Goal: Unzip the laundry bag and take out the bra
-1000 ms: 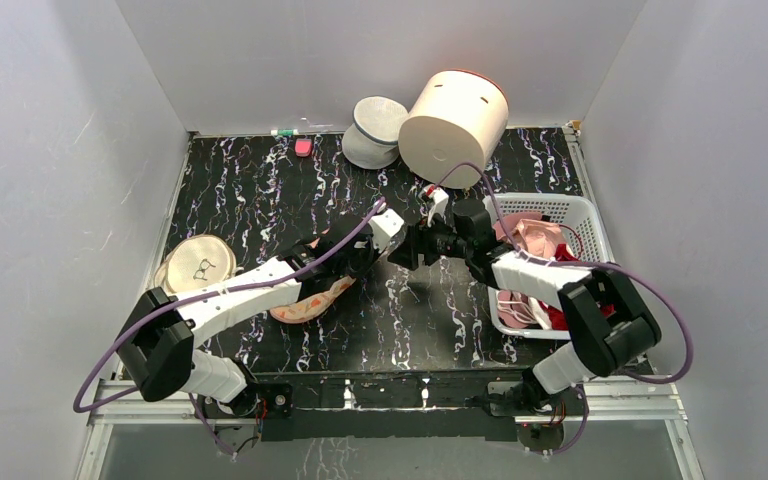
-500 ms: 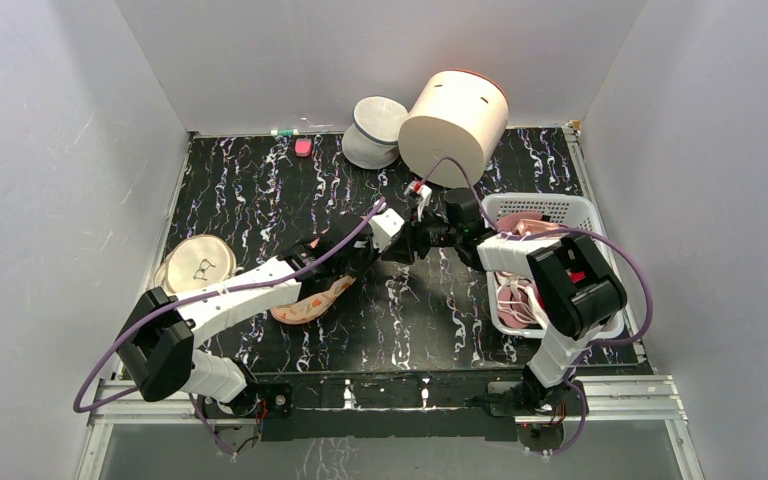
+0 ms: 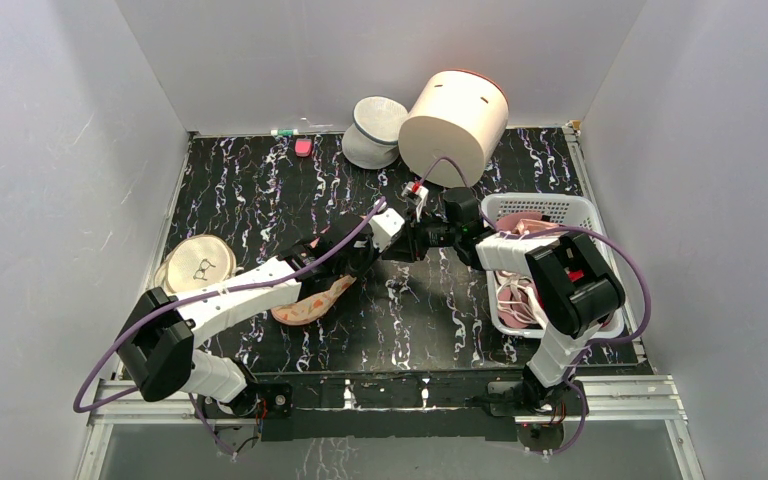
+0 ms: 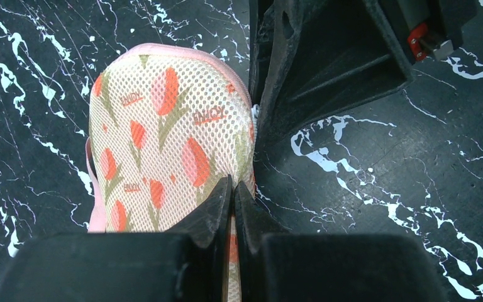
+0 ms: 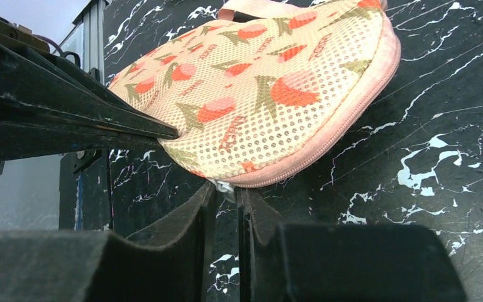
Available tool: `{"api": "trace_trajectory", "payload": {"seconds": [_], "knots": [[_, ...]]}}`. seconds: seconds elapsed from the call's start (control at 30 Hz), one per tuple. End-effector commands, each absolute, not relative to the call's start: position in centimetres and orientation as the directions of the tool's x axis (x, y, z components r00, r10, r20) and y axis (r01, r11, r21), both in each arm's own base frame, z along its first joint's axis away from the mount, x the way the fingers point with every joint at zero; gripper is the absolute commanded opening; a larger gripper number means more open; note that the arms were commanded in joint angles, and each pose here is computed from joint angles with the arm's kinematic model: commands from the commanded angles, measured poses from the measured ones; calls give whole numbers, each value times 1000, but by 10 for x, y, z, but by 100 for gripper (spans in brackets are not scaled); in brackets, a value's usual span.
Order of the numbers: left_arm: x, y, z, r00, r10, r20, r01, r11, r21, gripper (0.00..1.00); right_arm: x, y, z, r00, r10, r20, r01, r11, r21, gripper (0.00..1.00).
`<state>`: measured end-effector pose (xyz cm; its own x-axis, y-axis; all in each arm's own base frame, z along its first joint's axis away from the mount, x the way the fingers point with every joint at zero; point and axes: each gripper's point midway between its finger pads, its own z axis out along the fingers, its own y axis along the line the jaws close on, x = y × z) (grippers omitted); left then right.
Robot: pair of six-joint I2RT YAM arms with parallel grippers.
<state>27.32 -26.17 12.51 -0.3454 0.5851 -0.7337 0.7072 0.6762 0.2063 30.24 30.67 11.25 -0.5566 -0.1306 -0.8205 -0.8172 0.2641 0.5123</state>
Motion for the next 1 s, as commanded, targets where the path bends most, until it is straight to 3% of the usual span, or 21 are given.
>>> {"api": "trace_trajectory", "payload": {"seconds": [0.0,0.2,0.57,0.67,0.97], "knots": [[275,-265,147,-306,544,-781,705,681,198,0,316,310,142,-451,-94,-887,-872,257,416,14],[275,-265,146,-304,547,-780,707,678,200,0,321,306,138,-459,-99,-883,-859,303,412,0],[272,-270,143,-316,556,-769,730,660,177,0,317,298,127,-544,-78,-835,-790,384,478,0],[270,-273,142,-322,549,-771,737,657,159,11,309,295,127,-569,-48,-821,-767,391,509,0],[267,-279,135,-340,538,-771,748,652,125,32,290,300,132,-587,-14,-810,-740,415,529,0]]}}
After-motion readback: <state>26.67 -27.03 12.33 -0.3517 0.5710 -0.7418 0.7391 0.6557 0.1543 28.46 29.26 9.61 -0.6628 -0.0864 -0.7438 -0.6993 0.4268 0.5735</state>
